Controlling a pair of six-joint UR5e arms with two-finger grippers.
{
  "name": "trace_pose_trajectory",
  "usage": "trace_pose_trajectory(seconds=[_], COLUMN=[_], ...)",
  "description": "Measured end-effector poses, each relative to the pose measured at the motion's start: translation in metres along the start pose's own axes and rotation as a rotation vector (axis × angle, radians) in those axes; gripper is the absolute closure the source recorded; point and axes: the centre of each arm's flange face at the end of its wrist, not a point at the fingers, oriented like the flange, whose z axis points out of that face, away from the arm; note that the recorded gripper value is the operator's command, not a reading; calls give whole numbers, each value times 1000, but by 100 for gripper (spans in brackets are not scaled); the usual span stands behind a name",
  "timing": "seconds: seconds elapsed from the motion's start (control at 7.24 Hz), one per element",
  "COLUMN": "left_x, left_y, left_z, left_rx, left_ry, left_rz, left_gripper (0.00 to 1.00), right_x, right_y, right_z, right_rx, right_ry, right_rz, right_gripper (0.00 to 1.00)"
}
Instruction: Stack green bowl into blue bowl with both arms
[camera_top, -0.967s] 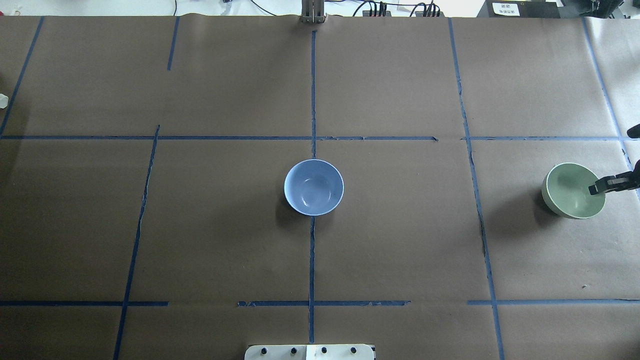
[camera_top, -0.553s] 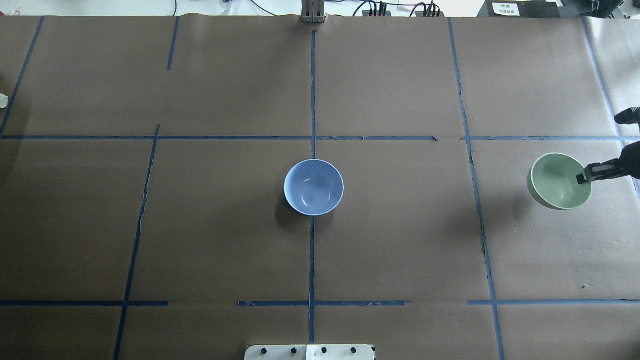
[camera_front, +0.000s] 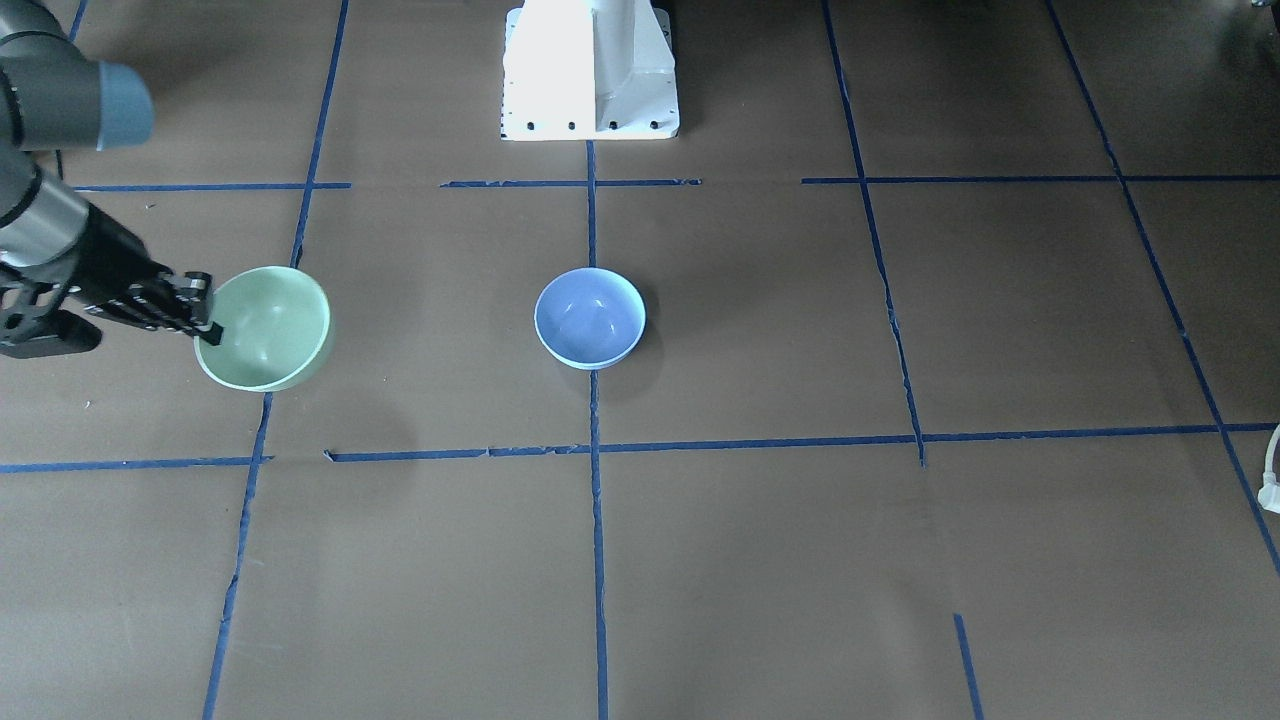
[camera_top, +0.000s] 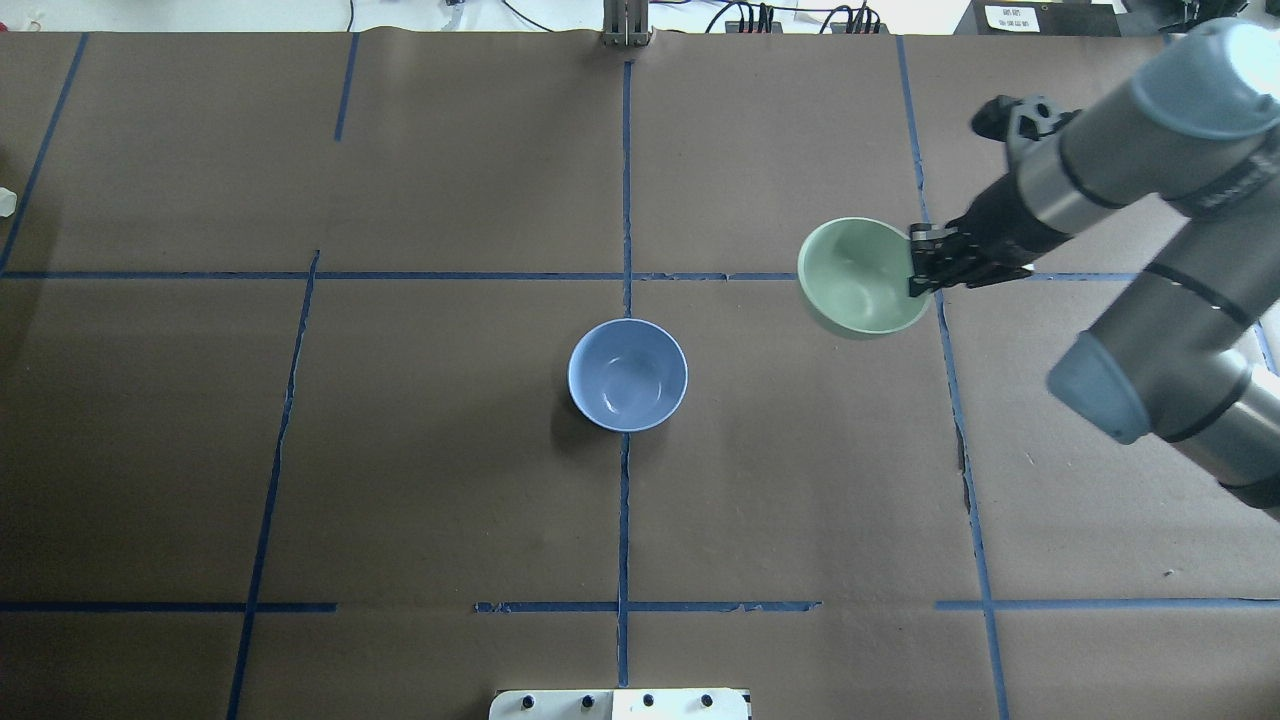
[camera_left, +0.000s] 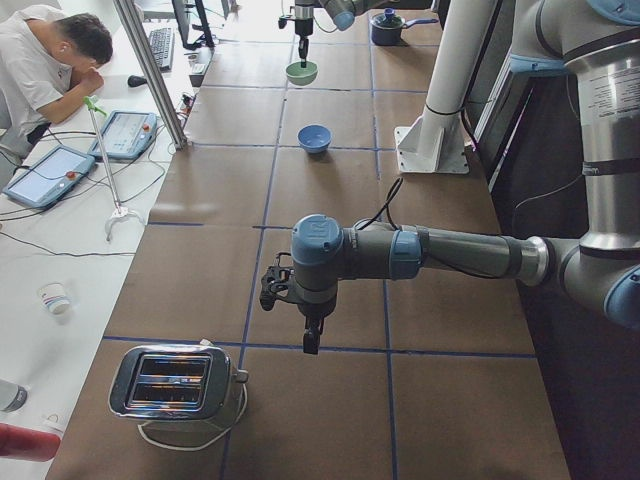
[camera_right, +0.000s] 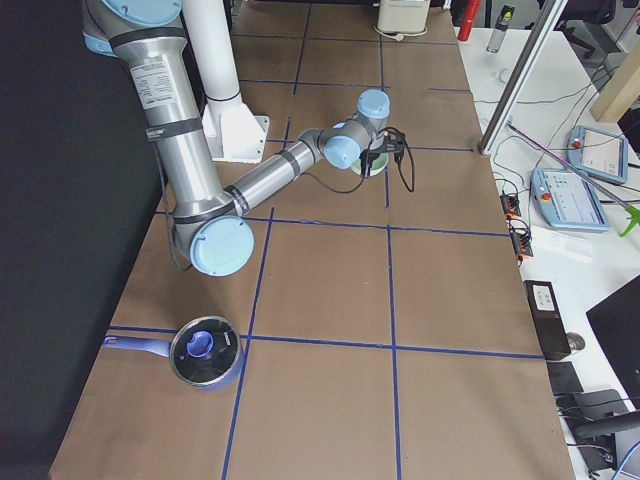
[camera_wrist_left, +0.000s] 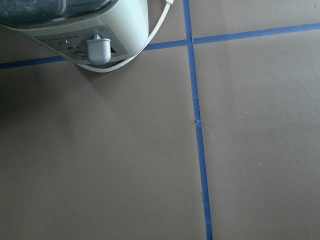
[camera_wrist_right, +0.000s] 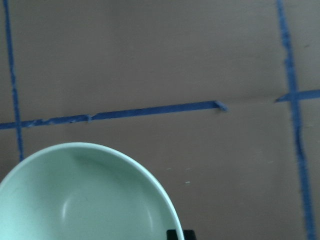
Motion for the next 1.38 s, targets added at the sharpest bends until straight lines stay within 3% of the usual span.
trace_pose_trajectory(seconds=[0.28,0.41,0.69,1.24,1.38], left_x=[1,1,2,2,2], left_y=[0,0,0,1,1], left_z=[0,0,0,1,1], left_rx=[2,2,3,2,2], left_ry=[6,13,23,25,25], left_rz=[0,0,-1,-2,-2], left_gripper=[0,0,0,0,0], right_x=[-129,-162,-177,-168,-168], right_y=[63,88,107,107,106], right_z=[55,79,108,120,121], right_rx=[36,55,66,78,85], right_ry=[32,47,79,107,109], right_rz=[92,127,140,140,140], right_gripper=[99,99,99,97,72])
